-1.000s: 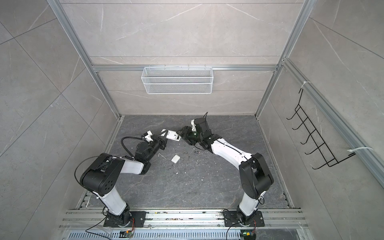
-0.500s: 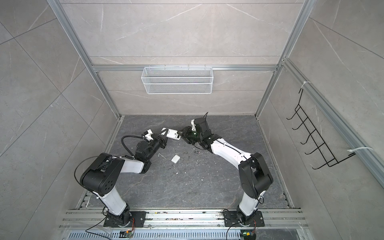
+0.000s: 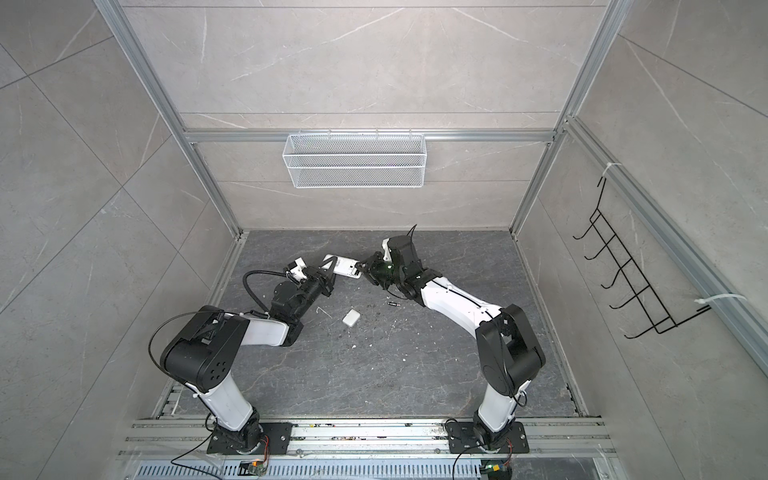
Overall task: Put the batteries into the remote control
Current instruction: 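Open the right gripper and lift it off the seated battery, then move the right gripper over the black-red battery on the table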
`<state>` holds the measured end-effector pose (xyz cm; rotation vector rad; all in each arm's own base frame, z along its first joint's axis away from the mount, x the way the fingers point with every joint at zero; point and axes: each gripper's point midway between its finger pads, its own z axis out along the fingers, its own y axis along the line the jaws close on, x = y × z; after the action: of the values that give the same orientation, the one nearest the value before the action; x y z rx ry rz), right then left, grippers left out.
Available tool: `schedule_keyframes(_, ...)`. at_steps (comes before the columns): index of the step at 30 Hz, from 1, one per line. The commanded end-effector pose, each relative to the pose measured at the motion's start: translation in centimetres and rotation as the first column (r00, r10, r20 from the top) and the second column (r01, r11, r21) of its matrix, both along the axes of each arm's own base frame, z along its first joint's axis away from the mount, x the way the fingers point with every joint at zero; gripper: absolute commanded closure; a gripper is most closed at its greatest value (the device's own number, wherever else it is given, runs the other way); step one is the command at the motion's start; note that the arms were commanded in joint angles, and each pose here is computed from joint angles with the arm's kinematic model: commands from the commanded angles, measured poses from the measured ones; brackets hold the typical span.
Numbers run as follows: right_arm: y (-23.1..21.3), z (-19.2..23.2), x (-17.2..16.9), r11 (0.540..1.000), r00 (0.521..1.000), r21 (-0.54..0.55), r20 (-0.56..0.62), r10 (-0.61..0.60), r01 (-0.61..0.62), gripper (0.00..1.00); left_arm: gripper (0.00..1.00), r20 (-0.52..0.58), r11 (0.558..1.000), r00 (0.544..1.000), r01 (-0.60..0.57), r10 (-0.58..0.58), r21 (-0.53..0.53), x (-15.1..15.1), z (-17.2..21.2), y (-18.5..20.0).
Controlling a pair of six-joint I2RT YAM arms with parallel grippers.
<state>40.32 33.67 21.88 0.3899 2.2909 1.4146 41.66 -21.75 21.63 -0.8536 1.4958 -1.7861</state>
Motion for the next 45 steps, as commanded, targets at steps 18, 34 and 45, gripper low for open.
schedule_keyframes(18,-0.8,1.0,-0.2,1.0,0.998,-0.014,0.059,0.015,-0.014,0.53,1.0,0.139,0.999,0.99,0.021,-0.014,-0.049,-0.1,4.7,-0.4)
schedule_keyframes(34,-6.2,1.2,-1.8,0.94,0.979,-0.342,0.198,0.059,0.012,0.3,1.0,0.122,0.991,0.988,0.084,-0.097,0.108,-0.3,0.6,2.6)
schedule_keyframes(45,-10.9,-11.9,-2.7,0.626,0.975,-0.76,-0.049,0.218,-0.178,0.37,1.0,0.07,0.928,0.983,0.133,-0.167,0.348,-2.3,-7.3,6.0)
